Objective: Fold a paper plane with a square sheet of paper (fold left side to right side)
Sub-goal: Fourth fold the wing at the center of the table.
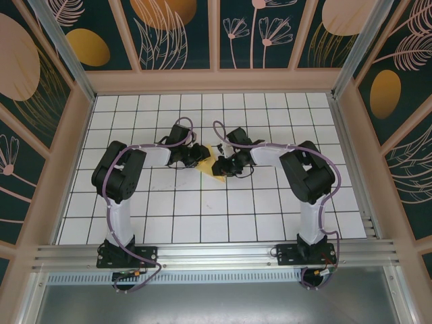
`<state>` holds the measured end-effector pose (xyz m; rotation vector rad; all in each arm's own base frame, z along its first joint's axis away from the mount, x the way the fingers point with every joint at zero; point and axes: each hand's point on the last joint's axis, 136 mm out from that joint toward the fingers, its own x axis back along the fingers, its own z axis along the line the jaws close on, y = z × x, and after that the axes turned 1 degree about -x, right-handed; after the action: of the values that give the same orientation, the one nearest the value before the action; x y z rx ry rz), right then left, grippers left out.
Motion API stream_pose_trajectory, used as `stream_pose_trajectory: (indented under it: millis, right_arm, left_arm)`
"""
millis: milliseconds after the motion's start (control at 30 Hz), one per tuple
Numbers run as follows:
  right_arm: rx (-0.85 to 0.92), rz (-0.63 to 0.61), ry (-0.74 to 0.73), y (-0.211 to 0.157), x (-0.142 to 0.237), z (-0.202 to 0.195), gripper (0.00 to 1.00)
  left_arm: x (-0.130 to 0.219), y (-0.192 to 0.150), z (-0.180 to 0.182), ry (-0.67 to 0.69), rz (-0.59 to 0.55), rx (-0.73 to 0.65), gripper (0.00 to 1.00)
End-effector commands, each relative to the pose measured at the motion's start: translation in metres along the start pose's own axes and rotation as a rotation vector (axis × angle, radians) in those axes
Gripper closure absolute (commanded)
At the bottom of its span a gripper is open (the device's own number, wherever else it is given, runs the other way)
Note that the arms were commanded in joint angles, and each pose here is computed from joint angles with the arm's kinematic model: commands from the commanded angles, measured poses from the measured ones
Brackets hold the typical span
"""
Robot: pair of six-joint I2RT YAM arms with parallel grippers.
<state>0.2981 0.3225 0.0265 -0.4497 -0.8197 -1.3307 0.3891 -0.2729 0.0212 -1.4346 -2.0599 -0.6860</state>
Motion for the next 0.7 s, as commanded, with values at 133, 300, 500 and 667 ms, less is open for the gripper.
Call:
stream_pose_trajectory:
  millis: [133, 300, 500, 667]
  right_arm:
    - [-0.049, 0.056, -0.052, -0.021, -0.007, -0.024, 0.77]
    - [-0.057, 0.059, -0.075, -0.025, -0.007, -0.029, 0.77]
    - [-0.032, 0.028, -0.048, -0.016, 0.003, -0.018, 0.77]
    - [-0.02, 0.03, -0.097, -0.012, 0.008, -0.02, 0.77]
  left_arm:
    - [-0.007, -0.009, 0.036, 0.11, 0.013, 0.036, 0.71]
    - [-0.007, -0.009, 0.037, 0.111, 0.014, 0.037, 0.71]
    - [-0.007, -0.01, 0.038, 0.114, 0.014, 0.038, 0.71]
    - [-0.008, -0.01, 0.039, 0.118, 0.013, 0.039, 0.71]
